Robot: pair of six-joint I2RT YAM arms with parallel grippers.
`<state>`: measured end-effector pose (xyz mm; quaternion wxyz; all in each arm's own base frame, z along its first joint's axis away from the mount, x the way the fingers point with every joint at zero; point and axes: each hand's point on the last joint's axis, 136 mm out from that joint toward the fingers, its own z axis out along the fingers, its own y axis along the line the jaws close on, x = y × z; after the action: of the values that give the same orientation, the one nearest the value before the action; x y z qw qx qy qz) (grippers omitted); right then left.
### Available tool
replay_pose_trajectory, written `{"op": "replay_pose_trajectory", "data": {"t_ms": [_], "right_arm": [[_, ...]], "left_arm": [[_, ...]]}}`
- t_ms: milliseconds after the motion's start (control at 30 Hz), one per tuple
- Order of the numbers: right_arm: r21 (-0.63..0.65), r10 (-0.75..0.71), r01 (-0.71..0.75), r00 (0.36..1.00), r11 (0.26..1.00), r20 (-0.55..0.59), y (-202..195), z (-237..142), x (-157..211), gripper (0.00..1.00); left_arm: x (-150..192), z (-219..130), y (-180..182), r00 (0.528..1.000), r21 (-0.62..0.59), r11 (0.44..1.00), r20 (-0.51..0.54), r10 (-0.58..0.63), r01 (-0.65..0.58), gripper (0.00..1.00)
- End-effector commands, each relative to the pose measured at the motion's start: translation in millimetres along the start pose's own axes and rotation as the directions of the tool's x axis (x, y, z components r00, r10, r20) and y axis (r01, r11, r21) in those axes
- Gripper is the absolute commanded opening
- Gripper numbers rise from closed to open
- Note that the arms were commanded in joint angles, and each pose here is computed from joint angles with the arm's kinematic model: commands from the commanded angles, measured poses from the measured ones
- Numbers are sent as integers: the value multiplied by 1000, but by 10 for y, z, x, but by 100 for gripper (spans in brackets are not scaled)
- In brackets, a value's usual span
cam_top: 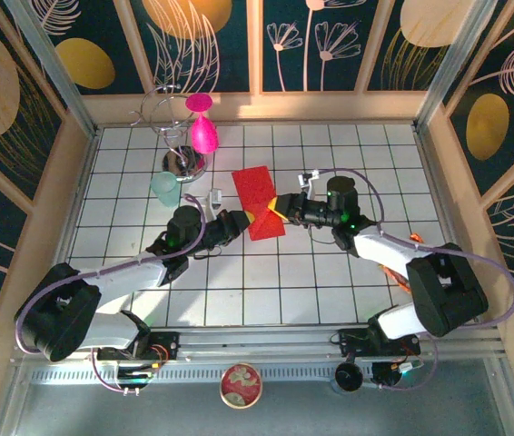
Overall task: Fold a paper plane with a square sheet of paper (pick it up from the middle)
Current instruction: Turn over the paper at the center of the table.
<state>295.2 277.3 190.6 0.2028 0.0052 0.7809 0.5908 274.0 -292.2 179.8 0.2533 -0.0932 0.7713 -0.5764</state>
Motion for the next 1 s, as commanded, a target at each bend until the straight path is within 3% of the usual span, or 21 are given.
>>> {"op": "replay_pose_trajectory", "data": {"t_ms": [0, 133, 267, 333, 500, 667, 833, 967], "right_arm": [[140, -46, 33, 995, 990, 91, -166, -190, -148, 23], [373, -111, 33, 975, 927, 191, -390, -476, -354, 37], [516, -180, 21, 949, 856, 260, -484, -757, -510, 42], [548, -197, 11, 940, 836, 280, -506, -849, -544, 42], [602, -219, -24, 919, 798, 327, -562, -1030, -584, 42], [635, -214, -65, 911, 770, 353, -657, -1157, -547, 42], [651, -189, -116, 906, 750, 379, -794, -1262, -458, 42], [658, -172, -138, 907, 741, 385, -871, -1296, -408, 42]], "left_arm": [[-72, 14, 24, 998, -59, 996, 19, 62, -61, 8], [-189, -64, 214, 985, -280, 946, 3, 171, -164, 3], [-403, -194, 223, 952, -478, 831, -36, 305, -284, 3], [-466, -242, 270, 933, -568, 753, -76, 352, -331, 3], [-587, -314, 373, 865, -760, 479, -213, 455, -440, 3], [-693, -348, 506, 814, -855, 233, -308, 492, -464, 3], [-629, -243, 757, 774, -867, 46, -417, 477, -495, 2], [-520, -107, 1000, 746, -849, -60, -493, 447, -524, 3]]}}
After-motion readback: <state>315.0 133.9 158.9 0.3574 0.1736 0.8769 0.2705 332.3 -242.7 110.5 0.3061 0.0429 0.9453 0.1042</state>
